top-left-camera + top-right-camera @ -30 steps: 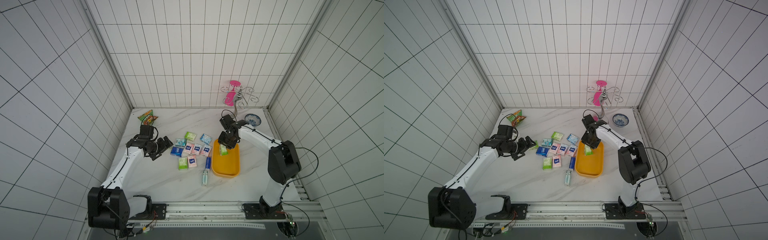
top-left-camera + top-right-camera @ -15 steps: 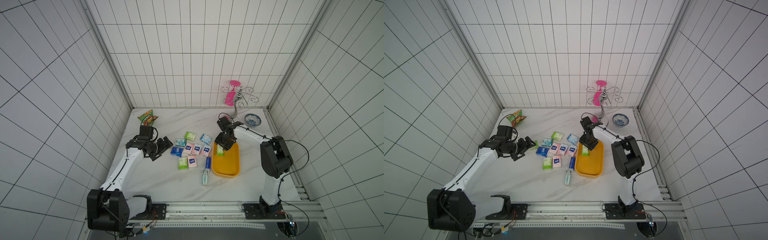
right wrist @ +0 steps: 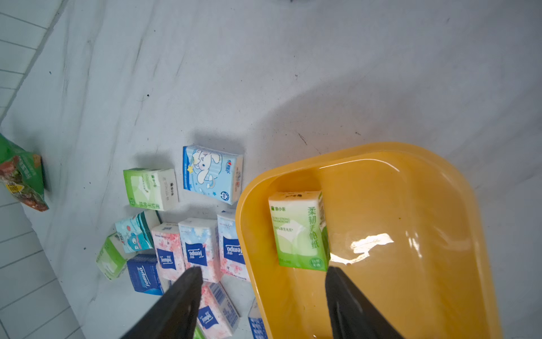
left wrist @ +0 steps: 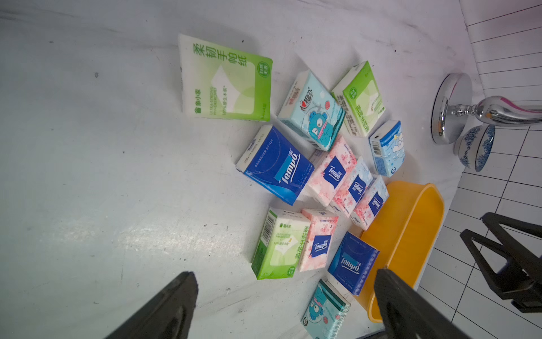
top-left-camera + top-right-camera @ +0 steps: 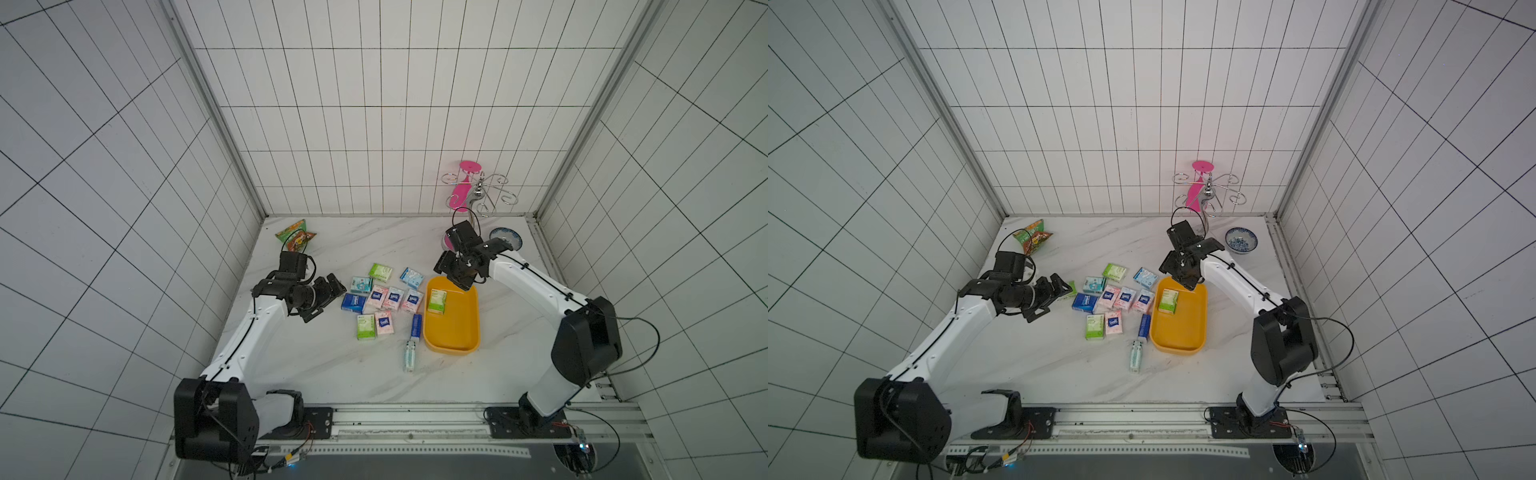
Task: Put the pocket tissues into the storage box
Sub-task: Place the pocket tissues in the storage box.
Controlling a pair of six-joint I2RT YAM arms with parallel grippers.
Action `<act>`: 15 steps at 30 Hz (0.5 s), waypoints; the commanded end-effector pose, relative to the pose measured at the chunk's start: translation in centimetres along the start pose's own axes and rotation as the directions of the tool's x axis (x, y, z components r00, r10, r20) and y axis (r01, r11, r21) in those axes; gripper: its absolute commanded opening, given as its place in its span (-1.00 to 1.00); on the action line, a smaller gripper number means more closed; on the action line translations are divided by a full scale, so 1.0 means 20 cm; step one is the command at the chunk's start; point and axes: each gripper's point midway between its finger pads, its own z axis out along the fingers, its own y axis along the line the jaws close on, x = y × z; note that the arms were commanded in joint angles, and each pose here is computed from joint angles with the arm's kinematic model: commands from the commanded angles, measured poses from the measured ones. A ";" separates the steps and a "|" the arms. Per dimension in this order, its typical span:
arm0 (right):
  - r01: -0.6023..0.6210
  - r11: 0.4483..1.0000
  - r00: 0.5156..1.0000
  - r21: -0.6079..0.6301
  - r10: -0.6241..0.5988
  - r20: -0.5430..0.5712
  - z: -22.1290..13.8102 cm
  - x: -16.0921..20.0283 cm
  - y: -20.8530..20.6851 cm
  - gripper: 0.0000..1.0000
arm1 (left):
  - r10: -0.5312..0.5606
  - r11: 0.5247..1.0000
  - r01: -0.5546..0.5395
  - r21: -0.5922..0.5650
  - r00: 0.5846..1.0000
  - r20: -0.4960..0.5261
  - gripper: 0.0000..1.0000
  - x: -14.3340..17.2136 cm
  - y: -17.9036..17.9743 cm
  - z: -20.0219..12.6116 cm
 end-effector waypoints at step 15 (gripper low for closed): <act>0.395 0.917 0.915 -0.061 -0.399 -0.055 -0.20 0.61 -0.05 0.41 | 0.000 0.997 -0.009 -0.081 0.994 -0.112 0.95 0.31 0.20 0.04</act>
